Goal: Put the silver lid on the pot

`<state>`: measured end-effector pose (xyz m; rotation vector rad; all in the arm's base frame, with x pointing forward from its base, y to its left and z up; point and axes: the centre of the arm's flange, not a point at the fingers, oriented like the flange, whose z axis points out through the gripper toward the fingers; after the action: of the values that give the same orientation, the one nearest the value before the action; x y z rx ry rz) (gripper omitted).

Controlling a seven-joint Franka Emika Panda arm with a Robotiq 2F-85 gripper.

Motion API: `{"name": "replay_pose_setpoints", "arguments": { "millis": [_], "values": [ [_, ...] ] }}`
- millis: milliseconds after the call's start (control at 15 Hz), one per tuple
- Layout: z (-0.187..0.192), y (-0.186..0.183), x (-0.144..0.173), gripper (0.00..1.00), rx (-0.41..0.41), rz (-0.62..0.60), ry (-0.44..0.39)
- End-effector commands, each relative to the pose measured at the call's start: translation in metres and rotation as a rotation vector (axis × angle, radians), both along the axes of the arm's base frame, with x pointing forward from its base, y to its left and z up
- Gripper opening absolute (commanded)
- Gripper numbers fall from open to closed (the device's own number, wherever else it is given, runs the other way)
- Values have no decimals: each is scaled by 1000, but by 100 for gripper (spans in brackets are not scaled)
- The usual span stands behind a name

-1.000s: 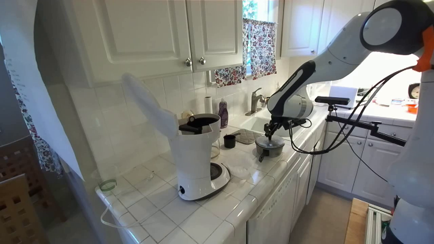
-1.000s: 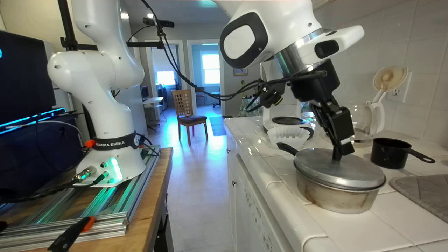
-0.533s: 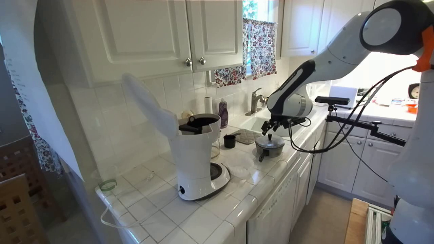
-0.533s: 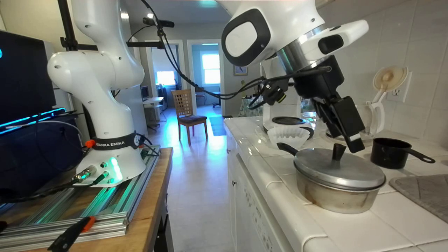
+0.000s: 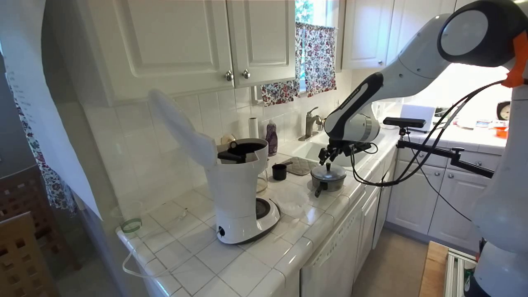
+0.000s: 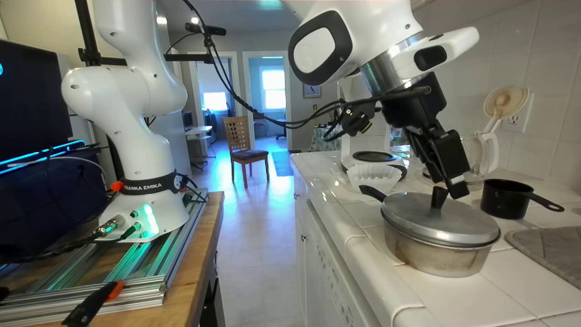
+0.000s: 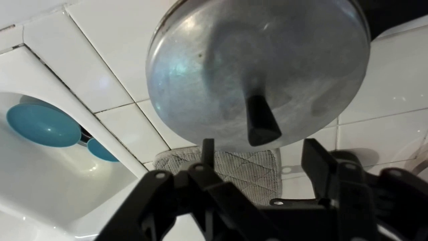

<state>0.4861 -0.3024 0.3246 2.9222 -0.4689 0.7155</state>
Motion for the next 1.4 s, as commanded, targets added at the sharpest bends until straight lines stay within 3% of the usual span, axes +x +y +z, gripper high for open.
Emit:
{"name": "replay_pose_setpoints", "arguments": {
  "millis": [0,333,467,1067,1333],
  "values": [
    [-1,-2,8,38,8,6,26],
    [-5,-2,8,2,14,25,66],
    [-4,-3,9,6,10,27,63],
    [-2,-1,2,6,9,25,9],
    [-1,-2,2,6,-38,9,-29]
  ]
}}
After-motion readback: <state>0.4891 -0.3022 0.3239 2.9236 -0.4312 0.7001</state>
